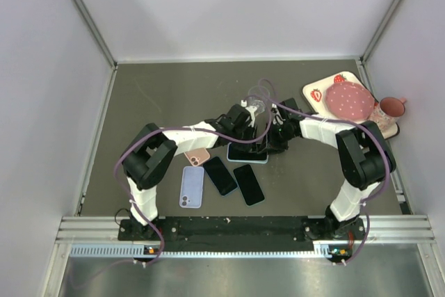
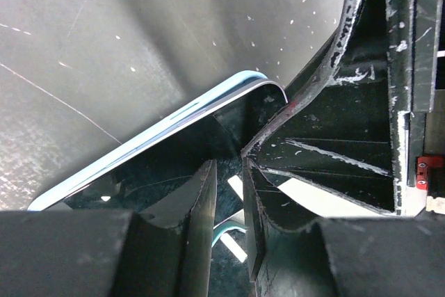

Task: Put the phone into the phone case

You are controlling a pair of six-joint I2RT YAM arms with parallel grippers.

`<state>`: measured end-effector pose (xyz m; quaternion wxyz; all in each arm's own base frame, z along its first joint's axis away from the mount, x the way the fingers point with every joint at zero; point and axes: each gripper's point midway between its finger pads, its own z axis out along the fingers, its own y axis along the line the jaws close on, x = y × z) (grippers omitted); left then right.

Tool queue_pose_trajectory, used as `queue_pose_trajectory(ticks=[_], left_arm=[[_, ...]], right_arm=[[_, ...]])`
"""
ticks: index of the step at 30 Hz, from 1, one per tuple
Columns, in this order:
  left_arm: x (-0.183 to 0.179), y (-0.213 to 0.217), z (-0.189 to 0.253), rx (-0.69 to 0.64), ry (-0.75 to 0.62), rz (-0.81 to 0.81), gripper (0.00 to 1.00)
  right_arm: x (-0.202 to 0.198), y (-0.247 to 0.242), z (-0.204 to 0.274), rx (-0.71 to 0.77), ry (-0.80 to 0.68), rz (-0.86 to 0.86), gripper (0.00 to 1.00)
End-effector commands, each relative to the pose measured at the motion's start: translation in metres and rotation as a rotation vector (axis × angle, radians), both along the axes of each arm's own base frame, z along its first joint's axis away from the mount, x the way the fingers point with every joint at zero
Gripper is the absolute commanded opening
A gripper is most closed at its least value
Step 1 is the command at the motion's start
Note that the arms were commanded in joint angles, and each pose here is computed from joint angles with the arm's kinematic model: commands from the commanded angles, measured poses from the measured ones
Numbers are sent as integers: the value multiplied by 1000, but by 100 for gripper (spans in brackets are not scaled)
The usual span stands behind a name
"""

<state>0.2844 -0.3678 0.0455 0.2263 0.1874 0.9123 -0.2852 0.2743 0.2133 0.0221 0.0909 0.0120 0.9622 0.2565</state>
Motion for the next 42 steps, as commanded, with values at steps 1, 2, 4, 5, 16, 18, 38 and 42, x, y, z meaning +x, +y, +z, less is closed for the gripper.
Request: queue_pose_trajectory(ticks=[1,2,4,5,16,18,38,42], left_arm=[[-19,16,-40,100,100,-8,27],[-19,18,-43,108,102,-8,27],[-21,20,-46,121,108,-5,27],[-21,21,-48,127,112,-4,27],[-25,31,-66,173,133,15,25],[-26,32,-68,177,138,15,25],[-33,39,-65,164,119,9,25],[-33,39,-61,160,110,2,25]], right_arm=[[-42,-60,-49,-373,85,75,30],[-42,-59,-48,-374,81,81,31],[-41,-59,-45,-371,79,81,32],[-40,-59,-41,-369,70,79,32],[-27,-38,18,-233,-58,70,35],[-25,-35,29,-209,-88,69,36],[-15,-25,92,279,-230,19,66],[-15,-22,78,289,-186,7,63]])
